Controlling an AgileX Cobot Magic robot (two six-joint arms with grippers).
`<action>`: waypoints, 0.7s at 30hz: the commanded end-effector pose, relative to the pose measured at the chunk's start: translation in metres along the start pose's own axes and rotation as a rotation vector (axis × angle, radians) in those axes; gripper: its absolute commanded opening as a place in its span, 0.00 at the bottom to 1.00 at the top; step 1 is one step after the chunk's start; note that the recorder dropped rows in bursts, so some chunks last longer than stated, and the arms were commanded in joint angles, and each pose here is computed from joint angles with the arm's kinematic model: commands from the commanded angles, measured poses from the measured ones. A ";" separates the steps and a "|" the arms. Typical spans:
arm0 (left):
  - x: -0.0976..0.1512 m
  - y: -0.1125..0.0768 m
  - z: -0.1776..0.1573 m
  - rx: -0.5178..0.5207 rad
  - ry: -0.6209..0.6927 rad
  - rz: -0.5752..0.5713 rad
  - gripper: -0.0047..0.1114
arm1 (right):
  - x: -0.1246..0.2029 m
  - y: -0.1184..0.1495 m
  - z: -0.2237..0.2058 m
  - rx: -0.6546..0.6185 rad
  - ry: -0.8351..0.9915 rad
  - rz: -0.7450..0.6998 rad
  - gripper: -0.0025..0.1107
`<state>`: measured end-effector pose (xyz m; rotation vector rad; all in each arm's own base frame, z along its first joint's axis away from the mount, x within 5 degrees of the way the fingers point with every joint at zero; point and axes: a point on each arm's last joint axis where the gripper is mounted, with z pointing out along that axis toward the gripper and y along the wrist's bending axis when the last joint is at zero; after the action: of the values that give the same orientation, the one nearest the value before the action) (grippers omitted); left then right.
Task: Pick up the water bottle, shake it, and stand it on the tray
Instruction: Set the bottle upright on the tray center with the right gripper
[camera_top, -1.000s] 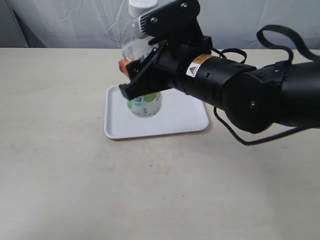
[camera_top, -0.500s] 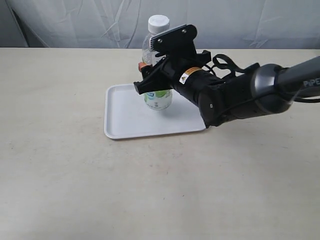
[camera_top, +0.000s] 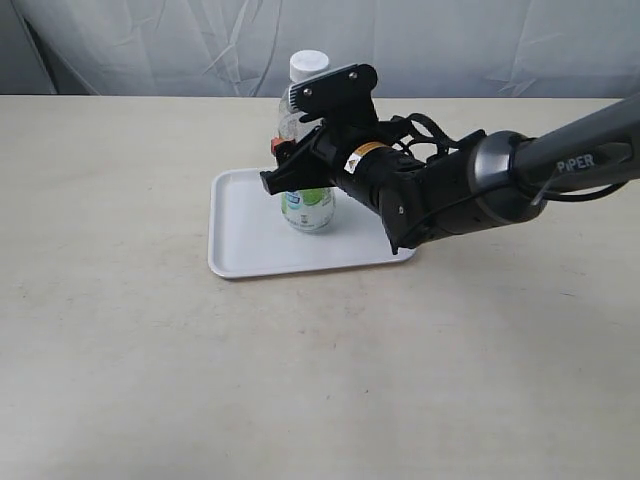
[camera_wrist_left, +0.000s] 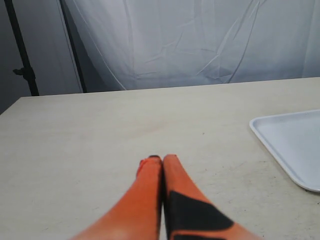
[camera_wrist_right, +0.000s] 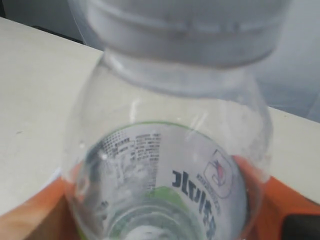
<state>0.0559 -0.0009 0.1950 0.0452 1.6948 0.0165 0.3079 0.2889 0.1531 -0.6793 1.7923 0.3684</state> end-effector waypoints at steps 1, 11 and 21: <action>0.000 0.000 0.000 0.006 -0.010 -0.003 0.04 | -0.007 -0.003 0.000 0.010 -0.031 0.011 0.11; 0.000 0.000 0.000 0.006 -0.010 -0.003 0.04 | -0.005 -0.004 0.000 0.029 -0.005 0.053 0.65; 0.000 0.000 0.000 0.006 -0.010 -0.003 0.04 | -0.012 -0.002 -0.003 -0.008 0.054 0.016 0.65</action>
<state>0.0559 -0.0009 0.1950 0.0452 1.6948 0.0165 0.3080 0.2885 0.1548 -0.6542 1.8605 0.3799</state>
